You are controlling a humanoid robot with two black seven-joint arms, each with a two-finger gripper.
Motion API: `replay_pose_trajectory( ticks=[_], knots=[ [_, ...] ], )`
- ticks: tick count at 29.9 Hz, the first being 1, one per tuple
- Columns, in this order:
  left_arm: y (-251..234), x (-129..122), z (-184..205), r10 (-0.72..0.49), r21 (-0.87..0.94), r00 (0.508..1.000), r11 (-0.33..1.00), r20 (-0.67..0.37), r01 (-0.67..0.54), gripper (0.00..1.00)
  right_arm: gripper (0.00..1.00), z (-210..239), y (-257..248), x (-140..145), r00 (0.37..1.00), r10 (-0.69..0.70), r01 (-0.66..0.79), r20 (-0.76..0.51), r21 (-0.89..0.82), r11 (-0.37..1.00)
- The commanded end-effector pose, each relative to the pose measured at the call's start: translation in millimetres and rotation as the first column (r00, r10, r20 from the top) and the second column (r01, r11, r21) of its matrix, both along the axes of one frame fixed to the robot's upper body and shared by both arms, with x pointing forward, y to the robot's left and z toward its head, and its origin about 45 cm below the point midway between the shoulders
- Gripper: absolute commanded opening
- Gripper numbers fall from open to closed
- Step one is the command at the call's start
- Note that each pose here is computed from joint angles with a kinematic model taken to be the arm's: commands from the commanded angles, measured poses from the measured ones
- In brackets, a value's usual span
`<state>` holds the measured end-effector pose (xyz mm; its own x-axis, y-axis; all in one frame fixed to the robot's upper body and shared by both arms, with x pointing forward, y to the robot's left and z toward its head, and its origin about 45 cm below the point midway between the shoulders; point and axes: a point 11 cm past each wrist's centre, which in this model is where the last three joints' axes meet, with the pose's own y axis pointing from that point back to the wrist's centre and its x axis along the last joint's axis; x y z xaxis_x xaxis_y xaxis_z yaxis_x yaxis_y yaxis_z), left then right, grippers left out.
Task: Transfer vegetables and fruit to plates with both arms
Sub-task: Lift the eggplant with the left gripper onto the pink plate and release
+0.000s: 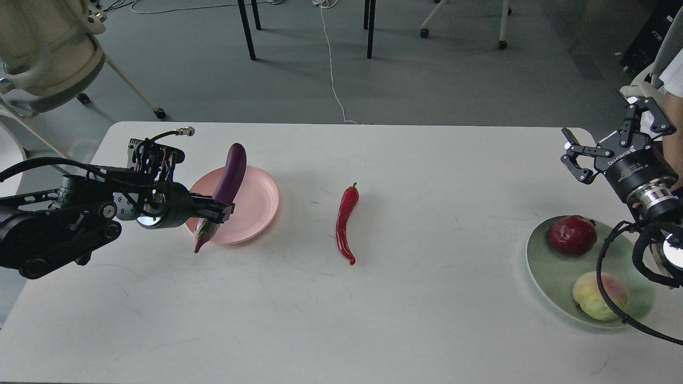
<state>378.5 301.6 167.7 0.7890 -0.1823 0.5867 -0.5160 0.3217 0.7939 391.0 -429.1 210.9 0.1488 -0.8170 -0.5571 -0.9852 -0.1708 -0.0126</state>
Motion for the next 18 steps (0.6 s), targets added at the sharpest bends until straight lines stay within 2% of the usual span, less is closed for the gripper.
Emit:
replay_pose_trajectory(
  ticks=[1, 7, 10, 14, 18],
  knots=[
    [0.9, -0.3, 0.9, -0.001, -0.005, 1.0, 1.0, -0.002, 0.001, 0.8, 0.98, 0.6, -1.5, -0.1, 1.0, -0.003, 0.003, 0.001, -0.001, 1.0],
    [-4.1, 8.6, 14.4, -0.005, -0.022, 1.0, 1.0, 0.027, 0.006, 0.81, 0.98, 0.4, -1.4, -0.2, 1.0, -0.005, 0.005, 0.001, 0.001, 1.0],
    [-20.3, 28.4, 45.5, -0.038, -0.031, 0.995, 0.999, 0.097, 0.041, 0.81, 0.98, 0.8, -5.4, -0.6, 1.0, -0.015, 0.015, 0.002, -0.003, 1.0],
    [-71.9, 40.6, 62.7, -0.126, -0.067, 0.982, 0.988, 0.141, 0.137, 0.81, 0.98, 1.6, -9.5, -1.9, 1.0, -0.022, 0.022, 0.002, -0.01, 1.0],
    [-133.2, 33.7, 51.5, -0.227, -0.1, 0.965, 0.965, 0.131, 0.241, 0.81, 0.98, 2.8, -12.8, -2.8, 1.0, -0.026, 0.026, 0.002, -0.017, 1.0]
  ],
)
